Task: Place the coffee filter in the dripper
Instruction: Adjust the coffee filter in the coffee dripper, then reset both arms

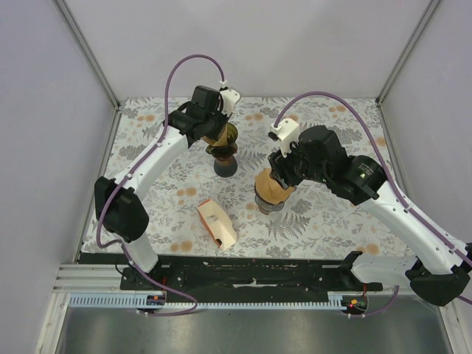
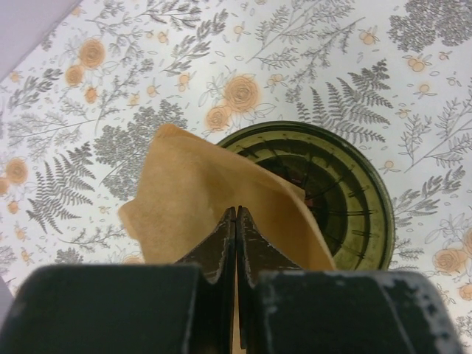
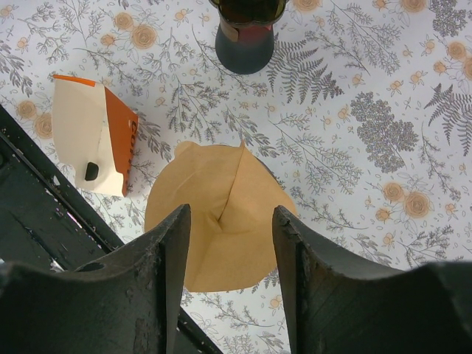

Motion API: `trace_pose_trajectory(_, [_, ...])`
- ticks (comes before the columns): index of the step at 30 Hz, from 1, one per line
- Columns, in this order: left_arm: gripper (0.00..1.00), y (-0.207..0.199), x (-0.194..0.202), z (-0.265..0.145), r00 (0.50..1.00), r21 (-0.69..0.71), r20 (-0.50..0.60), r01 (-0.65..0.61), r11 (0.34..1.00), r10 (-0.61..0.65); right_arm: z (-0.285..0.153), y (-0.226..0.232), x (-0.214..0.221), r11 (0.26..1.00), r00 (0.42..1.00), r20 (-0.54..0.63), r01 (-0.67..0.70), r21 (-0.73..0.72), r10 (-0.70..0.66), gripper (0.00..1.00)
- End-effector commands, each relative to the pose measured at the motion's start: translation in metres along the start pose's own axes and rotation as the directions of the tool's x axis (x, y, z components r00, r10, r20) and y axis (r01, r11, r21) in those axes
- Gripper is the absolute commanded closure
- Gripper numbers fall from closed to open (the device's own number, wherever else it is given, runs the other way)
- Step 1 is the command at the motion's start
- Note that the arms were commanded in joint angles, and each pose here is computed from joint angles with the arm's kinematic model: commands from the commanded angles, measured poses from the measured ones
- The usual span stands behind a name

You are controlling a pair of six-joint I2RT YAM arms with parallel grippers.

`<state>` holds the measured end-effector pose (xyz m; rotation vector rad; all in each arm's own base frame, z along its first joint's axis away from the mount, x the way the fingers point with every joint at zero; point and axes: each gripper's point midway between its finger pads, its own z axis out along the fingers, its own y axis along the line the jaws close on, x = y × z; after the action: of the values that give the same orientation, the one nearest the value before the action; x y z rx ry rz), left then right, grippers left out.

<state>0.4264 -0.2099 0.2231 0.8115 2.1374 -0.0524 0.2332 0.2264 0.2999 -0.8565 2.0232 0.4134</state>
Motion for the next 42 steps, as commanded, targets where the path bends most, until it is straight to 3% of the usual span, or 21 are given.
trace_pose_trajectory(1, [0.98,0.034,-0.034,-0.037,0.993,-0.116,0.112,-0.019,0.993,0.032,-0.012,-0.002,-0.011,1.000,0.999,0.050,-0.002,0.005,0.002,0.44])
trace_pose_trajectory(9, [0.98,0.067,-0.046,-0.073,0.986,-0.206,0.167,0.032,0.978,0.003,-0.025,-0.018,-0.023,0.996,0.995,0.099,-0.020,0.085,0.012,0.43])
trace_pose_trajectory(14, [0.96,0.089,-0.049,-0.112,0.973,-0.241,0.227,0.088,0.967,-0.032,-0.042,-0.047,-0.052,0.982,0.974,0.221,-0.078,0.172,0.039,0.29])
trace_pose_trajectory(19, [0.63,0.116,-0.039,-0.149,0.959,-0.272,0.270,0.159,0.949,-0.084,-0.062,-0.089,-0.074,0.945,0.934,0.351,-0.174,0.278,0.069,0.02])
trace_pose_trajectory(22, [0.41,0.135,-0.023,-0.171,0.950,-0.314,0.289,0.209,0.926,-0.117,-0.076,-0.126,-0.070,0.901,0.910,0.405,-0.249,0.356,0.091,0.02])
trace_pose_trajectory(26, [0.26,0.154,0.010,-0.183,0.947,-0.372,0.279,0.258,0.892,-0.158,-0.079,-0.171,-0.044,0.843,0.852,0.470,-0.416,0.341,0.230,0.02])
trace_pose_trajectory(32, [0.22,0.187,0.085,-0.178,0.923,-0.440,0.221,0.382,0.813,-0.314,-0.061,-0.234,0.032,0.696,0.745,0.508,-0.634,0.337,0.433,0.02])
trace_pose_trajectory(37, [0.21,0.194,0.149,-0.159,0.893,-0.475,0.183,0.446,0.759,-0.410,-0.037,-0.253,0.089,0.606,0.717,0.462,-0.693,0.390,0.523,0.02])
trace_pose_trajectory(42, [0.20,0.188,0.195,-0.132,0.875,-0.487,0.149,0.470,0.736,-0.460,-0.020,-0.258,0.120,0.557,0.702,0.420,-0.712,0.427,0.575,0.02])
